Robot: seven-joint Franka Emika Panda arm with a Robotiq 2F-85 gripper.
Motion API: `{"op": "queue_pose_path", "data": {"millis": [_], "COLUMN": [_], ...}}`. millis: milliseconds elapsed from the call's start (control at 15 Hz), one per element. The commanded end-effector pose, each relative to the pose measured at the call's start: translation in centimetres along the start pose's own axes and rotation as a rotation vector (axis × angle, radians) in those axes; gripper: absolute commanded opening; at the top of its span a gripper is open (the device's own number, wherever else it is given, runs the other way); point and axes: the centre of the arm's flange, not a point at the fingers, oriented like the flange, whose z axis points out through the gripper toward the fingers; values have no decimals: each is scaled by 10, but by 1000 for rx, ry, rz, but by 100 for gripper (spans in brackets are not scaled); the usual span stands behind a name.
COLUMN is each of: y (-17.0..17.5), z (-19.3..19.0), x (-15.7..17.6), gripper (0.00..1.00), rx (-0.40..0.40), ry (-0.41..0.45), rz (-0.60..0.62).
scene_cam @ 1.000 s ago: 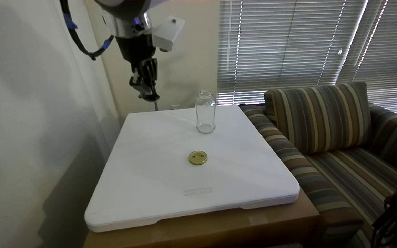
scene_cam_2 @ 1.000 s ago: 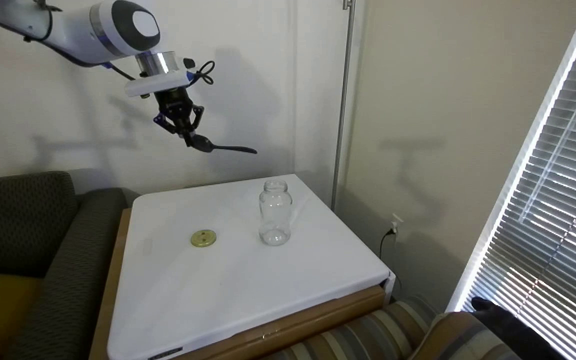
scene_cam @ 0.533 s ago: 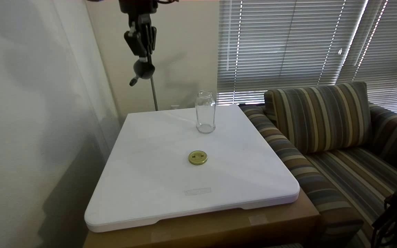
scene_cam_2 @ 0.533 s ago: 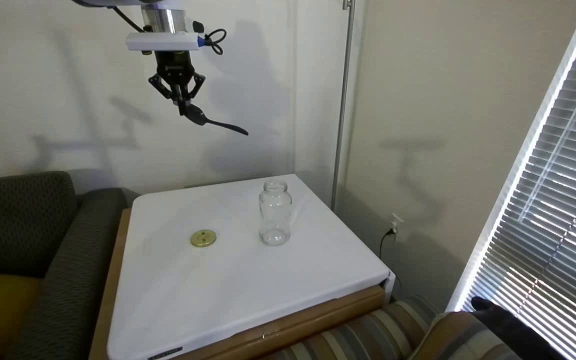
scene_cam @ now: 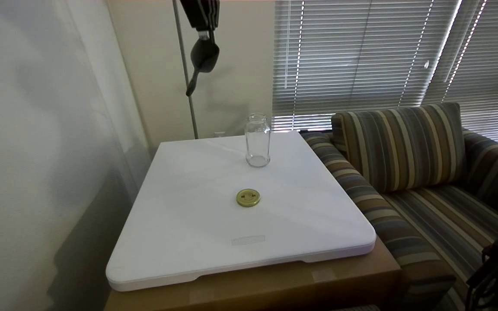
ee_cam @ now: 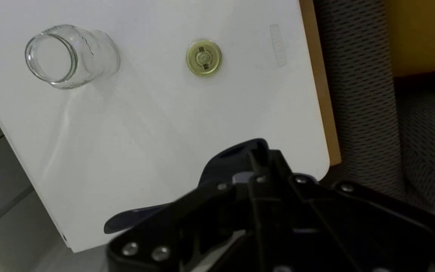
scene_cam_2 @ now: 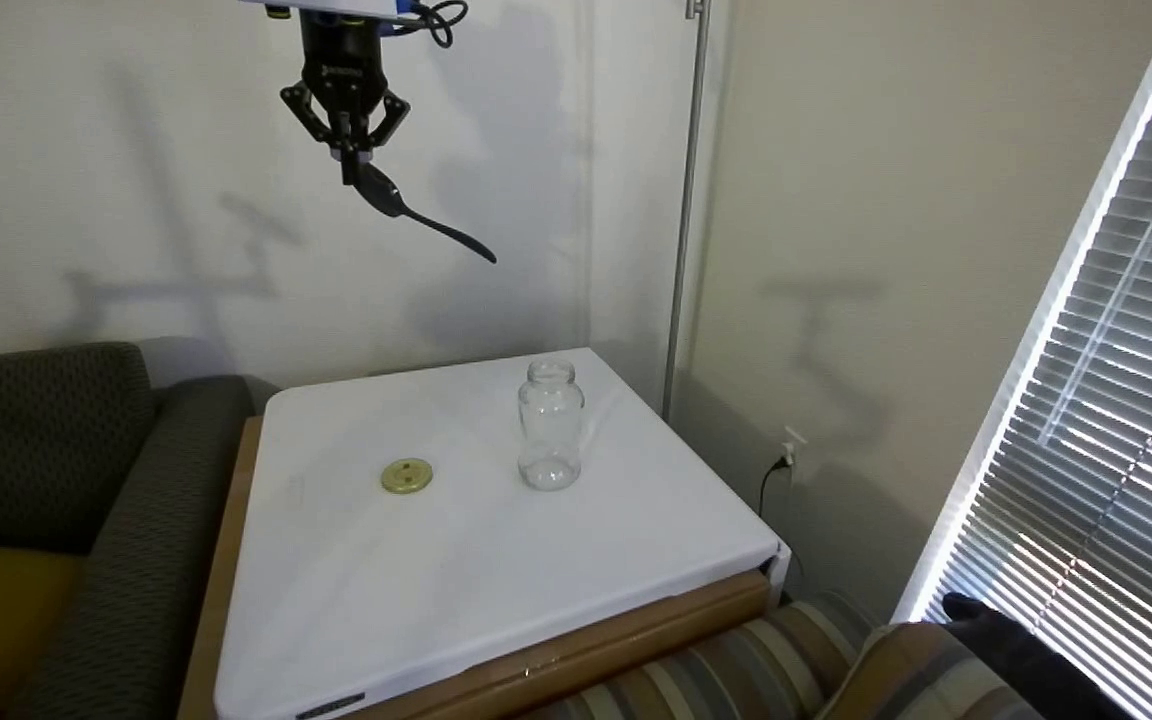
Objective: Pick the big spoon and put it in the glass jar
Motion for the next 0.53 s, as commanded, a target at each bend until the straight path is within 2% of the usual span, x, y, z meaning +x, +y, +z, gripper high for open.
{"op": "queue_pose_path", "data": {"millis": [0,67,467], "y": [6,9,2], "z": [-3,-4,0], "x": [-5,-7,-3], "gripper": [2,6,6], "rx": [9,11,12], "ry": [-4,-4,-8], "rz": [9,15,4]}}
